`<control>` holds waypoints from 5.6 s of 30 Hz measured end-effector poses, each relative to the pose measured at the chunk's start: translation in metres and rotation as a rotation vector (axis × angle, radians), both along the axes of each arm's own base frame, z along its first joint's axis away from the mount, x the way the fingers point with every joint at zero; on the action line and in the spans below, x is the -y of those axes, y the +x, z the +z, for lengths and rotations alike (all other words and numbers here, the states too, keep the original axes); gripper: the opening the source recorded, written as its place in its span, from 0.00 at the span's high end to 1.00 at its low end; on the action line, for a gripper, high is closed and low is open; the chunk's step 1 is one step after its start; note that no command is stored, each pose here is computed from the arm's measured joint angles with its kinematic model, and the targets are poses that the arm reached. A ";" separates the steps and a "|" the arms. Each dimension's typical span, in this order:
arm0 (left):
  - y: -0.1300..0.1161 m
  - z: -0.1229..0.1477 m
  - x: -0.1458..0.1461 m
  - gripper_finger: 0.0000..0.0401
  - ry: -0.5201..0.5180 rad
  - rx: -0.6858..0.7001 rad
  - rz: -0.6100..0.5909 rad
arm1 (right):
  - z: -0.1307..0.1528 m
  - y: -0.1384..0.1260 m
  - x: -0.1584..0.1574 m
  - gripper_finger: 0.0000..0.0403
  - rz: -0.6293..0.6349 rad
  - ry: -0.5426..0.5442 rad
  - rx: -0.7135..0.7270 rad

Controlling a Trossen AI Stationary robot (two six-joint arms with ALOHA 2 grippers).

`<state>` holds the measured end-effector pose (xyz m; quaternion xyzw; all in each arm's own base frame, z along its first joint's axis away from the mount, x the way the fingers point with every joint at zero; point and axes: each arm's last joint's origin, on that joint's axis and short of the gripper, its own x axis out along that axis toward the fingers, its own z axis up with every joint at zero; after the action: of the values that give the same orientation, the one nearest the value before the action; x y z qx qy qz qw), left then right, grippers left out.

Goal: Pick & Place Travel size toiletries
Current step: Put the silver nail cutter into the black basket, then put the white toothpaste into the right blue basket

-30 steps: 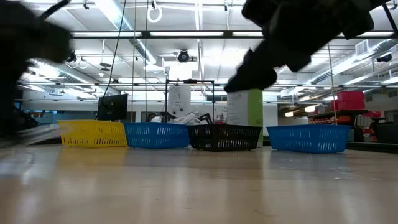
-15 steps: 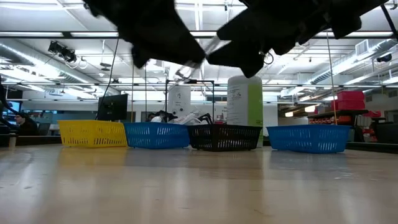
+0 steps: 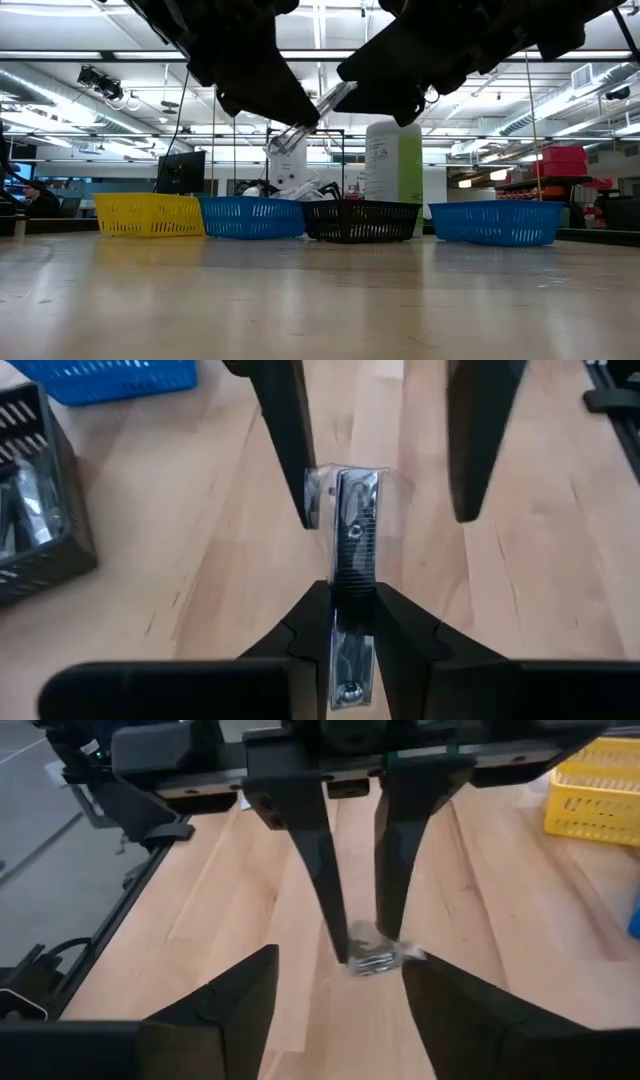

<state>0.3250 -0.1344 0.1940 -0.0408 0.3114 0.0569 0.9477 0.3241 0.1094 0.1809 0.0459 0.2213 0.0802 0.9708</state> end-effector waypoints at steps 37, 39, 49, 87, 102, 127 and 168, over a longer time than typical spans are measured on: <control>0.011 0.005 -0.010 0.70 -0.071 0.080 0.030 | -0.009 -0.004 0.004 0.85 0.010 -0.040 -0.099; 0.011 0.005 -0.010 0.68 -0.071 0.079 0.029 | -0.013 -0.006 0.005 0.85 0.001 -0.043 -0.147; 0.011 0.006 -0.012 0.64 -0.043 0.089 0.066 | 0.028 -0.036 0.025 0.85 -0.125 -0.164 -0.190; 0.017 0.004 -0.033 0.65 -0.040 0.070 0.127 | -0.004 -0.003 0.160 0.51 -0.426 -0.224 -0.216; -0.022 -0.015 0.012 0.65 -0.259 -0.191 0.206 | 0.002 -0.008 0.058 0.55 0.071 0.165 -0.263; -0.144 -0.034 0.107 0.65 -0.811 -0.857 0.894 | 0.001 -0.017 0.021 0.60 0.112 0.096 -0.267; -0.189 -0.044 0.092 0.65 -0.499 -0.809 1.147 | 0.001 -0.015 0.024 0.61 0.062 0.005 -0.234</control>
<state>0.1363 -0.2265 0.1501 -0.3869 0.5695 0.4808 0.5430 0.3087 0.0857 0.1822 0.0507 0.3343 0.1051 0.9352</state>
